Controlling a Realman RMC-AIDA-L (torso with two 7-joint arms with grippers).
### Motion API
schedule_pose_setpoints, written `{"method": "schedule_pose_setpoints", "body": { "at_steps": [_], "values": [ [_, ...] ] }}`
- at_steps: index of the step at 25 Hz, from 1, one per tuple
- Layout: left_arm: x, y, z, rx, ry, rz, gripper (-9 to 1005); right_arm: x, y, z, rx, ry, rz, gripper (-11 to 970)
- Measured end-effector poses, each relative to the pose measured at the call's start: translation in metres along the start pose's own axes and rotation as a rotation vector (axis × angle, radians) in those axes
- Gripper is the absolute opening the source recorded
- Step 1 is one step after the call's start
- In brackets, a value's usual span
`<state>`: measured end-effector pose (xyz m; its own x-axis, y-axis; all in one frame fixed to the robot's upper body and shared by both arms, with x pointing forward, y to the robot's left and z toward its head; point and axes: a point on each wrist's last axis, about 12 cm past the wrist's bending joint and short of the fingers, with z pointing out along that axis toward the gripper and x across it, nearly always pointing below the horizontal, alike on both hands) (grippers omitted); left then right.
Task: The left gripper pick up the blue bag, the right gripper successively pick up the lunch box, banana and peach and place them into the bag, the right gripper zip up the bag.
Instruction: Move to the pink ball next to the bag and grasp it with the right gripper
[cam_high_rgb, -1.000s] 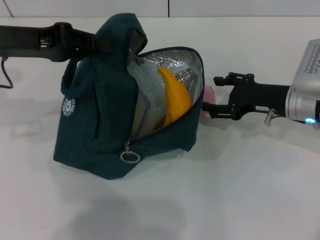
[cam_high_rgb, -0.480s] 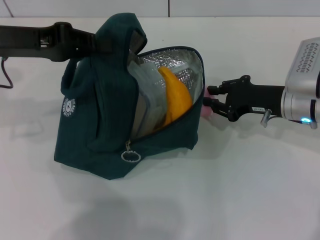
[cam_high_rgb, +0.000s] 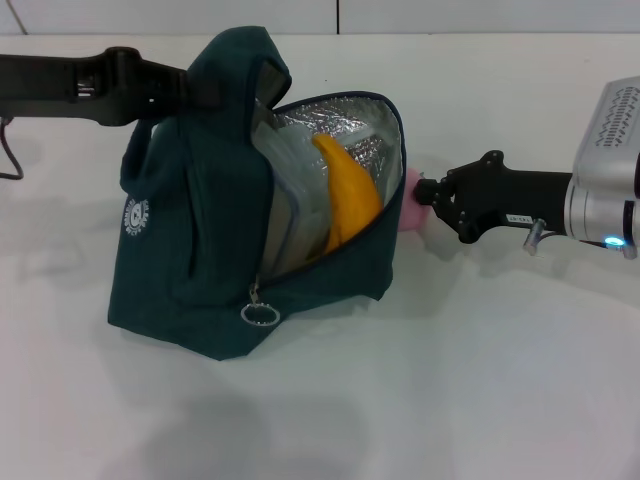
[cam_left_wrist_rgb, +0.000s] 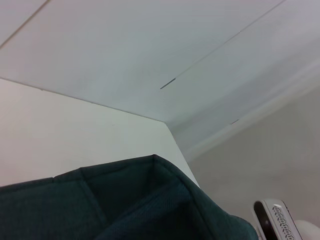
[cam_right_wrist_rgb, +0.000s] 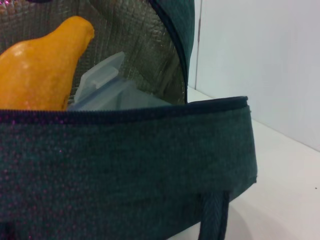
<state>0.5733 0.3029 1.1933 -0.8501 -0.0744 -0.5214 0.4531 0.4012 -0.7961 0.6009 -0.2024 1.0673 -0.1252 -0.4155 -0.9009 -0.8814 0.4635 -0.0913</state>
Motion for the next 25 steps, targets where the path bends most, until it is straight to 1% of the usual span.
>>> {"method": "schedule_pose_setpoints", "body": {
  "at_steps": [6, 8, 10, 12, 17, 20, 25],
  "values": [
    [0.001, 0.002, -0.004, -0.003, -0.016, -0.007, 41, 0.000, 0.001, -0.001, -0.006, -0.007, -0.001, 17],
    [0.001, 0.002, -0.005, -0.003, -0.019, -0.008, 40, 0.001, 0.003, -0.004, -0.012, -0.016, -0.002, 13],
    [0.002, 0.002, -0.005, -0.003, -0.022, -0.011, 40, 0.002, 0.004, -0.009, -0.008, -0.030, -0.005, 9],
    [0.002, 0.002, -0.005, -0.003, -0.022, -0.012, 40, 0.004, 0.004, -0.019, 0.025, -0.056, -0.006, 6],
    [0.003, 0.003, -0.006, -0.004, -0.023, -0.018, 40, 0.007, 0.002, -0.032, 0.060, -0.075, -0.003, 2],
    [0.003, 0.003, -0.006, -0.004, -0.022, -0.022, 40, 0.010, 0.004, -0.030, 0.053, -0.064, 0.006, 1],
    [0.003, 0.002, -0.006, 0.003, -0.027, -0.023, 40, 0.014, 0.014, -0.022, 0.002, -0.025, -0.020, 49]
  ]
}}
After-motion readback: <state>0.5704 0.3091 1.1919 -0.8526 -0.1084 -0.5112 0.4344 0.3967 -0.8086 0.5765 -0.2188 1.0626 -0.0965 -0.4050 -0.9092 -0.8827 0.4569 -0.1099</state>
